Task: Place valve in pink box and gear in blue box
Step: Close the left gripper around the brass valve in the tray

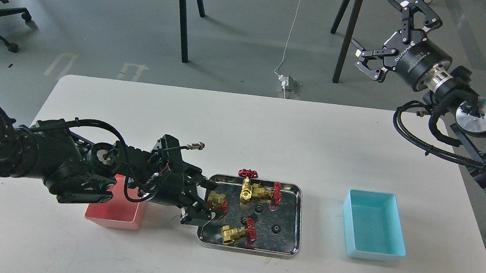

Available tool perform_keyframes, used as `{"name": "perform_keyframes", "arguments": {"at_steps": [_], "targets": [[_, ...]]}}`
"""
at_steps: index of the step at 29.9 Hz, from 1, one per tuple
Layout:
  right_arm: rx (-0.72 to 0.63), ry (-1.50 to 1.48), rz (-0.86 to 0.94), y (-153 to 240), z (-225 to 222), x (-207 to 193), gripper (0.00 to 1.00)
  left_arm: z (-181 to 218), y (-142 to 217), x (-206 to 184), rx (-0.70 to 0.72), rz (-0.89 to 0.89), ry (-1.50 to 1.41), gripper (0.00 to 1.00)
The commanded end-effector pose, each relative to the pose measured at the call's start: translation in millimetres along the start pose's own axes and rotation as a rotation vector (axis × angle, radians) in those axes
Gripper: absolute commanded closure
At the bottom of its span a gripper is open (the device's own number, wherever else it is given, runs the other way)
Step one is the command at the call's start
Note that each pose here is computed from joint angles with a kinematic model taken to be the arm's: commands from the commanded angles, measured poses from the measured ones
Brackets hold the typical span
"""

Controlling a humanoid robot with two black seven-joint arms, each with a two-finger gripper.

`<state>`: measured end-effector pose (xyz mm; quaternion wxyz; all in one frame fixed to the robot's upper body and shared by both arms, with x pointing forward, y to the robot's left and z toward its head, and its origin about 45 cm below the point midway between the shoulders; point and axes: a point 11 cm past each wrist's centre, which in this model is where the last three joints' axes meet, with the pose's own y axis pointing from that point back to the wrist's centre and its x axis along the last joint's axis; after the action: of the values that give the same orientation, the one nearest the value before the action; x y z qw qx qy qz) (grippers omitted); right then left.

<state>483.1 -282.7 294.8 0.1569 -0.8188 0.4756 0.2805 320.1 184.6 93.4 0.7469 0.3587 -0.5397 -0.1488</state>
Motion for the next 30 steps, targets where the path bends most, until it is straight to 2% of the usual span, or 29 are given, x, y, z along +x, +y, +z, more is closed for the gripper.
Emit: {"name": "perform_keyframes", "arguments": {"at_steps": [1, 10, 15, 20, 30], "targets": [[-0.002, -0.006, 0.002, 1.4, 2.7, 1.5, 0.0, 0.2, -0.3, -0.9, -0.001, -0.001, 0.0, 0.3], [-0.007, -0.009, 0.0, 3.2, 5.8, 2.9, 0.0, 0.5, -6.4, 5.4, -0.004, 0.005, -0.021, 0.42], [-0.006, -0.01, 0.002, 4.2, 6.0, 4.0, 0.0, 1.1, -6.5, 8.0, -0.007, 0.033, -0.04, 0.59], [-0.006, -0.011, 0.003, 4.6, 6.4, 4.5, 0.0, 0.4, -6.1, 8.6, -0.006, 0.035, -0.047, 0.7], [-0.008, -0.017, 0.008, 6.1, 9.6, 6.9, 0.0, -0.2, -5.4, 11.0, -0.004, 0.052, -0.055, 0.81]]}}
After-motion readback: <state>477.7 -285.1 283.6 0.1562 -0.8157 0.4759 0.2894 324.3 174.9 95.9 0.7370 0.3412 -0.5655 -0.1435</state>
